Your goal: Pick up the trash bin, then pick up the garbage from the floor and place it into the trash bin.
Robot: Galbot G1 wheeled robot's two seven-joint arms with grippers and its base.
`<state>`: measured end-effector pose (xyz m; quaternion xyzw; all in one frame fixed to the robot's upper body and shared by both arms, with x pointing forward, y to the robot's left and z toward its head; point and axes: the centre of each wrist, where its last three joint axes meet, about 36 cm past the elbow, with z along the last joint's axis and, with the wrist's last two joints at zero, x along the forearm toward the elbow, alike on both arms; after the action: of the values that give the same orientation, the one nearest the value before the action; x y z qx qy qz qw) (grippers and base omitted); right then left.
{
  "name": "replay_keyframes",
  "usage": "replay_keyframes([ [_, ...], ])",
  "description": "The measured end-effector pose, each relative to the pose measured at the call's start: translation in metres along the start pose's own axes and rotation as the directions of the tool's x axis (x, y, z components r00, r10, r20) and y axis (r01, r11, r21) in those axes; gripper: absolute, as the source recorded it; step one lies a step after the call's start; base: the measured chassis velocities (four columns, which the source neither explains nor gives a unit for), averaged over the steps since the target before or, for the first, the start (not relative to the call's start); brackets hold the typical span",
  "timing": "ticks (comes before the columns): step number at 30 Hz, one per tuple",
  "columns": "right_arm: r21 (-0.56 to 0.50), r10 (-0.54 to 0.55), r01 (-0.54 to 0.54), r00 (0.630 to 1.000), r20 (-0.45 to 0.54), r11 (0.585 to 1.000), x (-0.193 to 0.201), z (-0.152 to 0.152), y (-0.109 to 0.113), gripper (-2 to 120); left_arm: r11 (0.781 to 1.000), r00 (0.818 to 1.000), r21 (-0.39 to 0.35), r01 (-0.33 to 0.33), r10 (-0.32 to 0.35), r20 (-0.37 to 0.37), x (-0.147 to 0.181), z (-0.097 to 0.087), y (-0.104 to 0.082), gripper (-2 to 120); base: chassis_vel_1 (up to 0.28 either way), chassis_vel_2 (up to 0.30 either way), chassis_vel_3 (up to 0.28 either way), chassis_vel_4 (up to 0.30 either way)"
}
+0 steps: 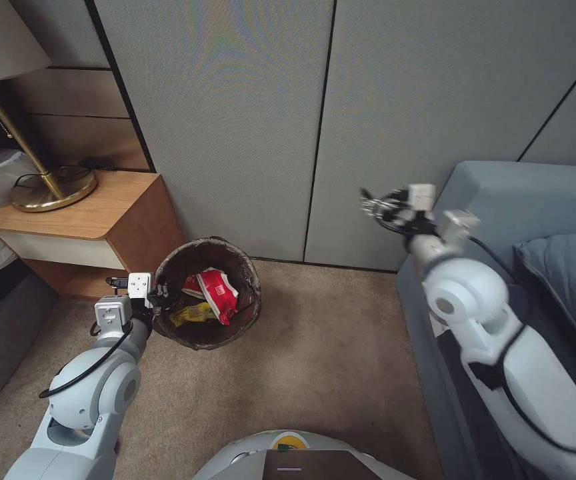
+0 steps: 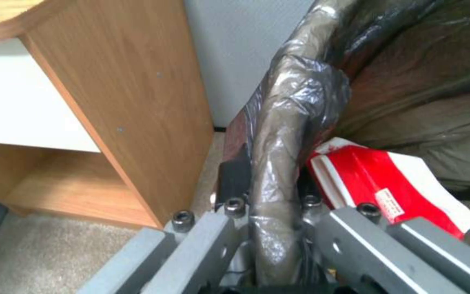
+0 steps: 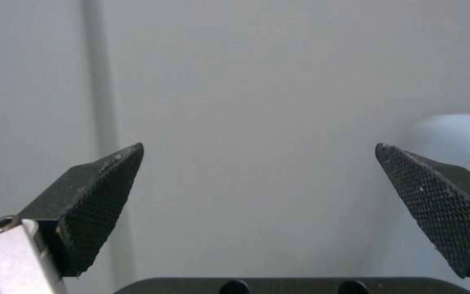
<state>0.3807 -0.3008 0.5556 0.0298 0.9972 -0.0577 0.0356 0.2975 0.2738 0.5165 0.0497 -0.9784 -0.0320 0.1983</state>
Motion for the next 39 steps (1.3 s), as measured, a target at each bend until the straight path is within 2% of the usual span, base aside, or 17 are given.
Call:
replay_keyframes([
  [1,0.0,0.0,0.0,1.0,0.0,1.0,0.0,0.0,0.0,100,1.0,1.0,0.0,0.0,0.0,0.0,0.0,0.0,0.0,0,0.0,0.0,0.0,0.0],
  [3,0.022,0.063,-0.062,0.998,-0.004,0.998,0.023,0.025,-0.014,100,1.0,1.0,0.003,-0.002,0.002,-0.001,0.001,0.0,0.0,0,0.0,0.0,0.0,0.0],
  [5,0.017,0.084,-0.084,0.996,-0.006,0.996,0.033,0.033,-0.015,100,1.0,1.0,0.004,-0.003,0.003,-0.001,0.001,0.0,-0.001,0,0.0,0.0,0.0,0.0],
  [8,-0.011,0.181,-0.181,0.983,0.013,0.983,0.067,0.061,-0.007,100,1.0,1.0,0.017,-0.004,0.004,0.002,0.001,0.0,-0.002,0,0.0,0.0,0.0,0.0],
  [13,0.005,0.237,-0.237,0.971,0.033,0.972,0.089,0.077,0.004,100,1.0,1.0,0.025,-0.006,0.006,-0.002,0.003,0.001,-0.002,0,0.0,0.0,0.0,0.0],
  [25,-0.007,0.242,-0.242,0.97,0.022,0.97,0.096,0.093,0.021,100,0.999,1.0,0.041,0.005,-0.005,-0.011,0.007,0.003,-0.005,0,0.0,0.0,0.0,0.0],
  [39,-0.005,0.217,-0.217,0.975,0.046,0.976,0.096,0.085,0.024,100,0.999,1.0,0.035,0.017,-0.017,-0.009,0.009,0.003,-0.004,0,0.0,0.0,0.0,0.0],
])
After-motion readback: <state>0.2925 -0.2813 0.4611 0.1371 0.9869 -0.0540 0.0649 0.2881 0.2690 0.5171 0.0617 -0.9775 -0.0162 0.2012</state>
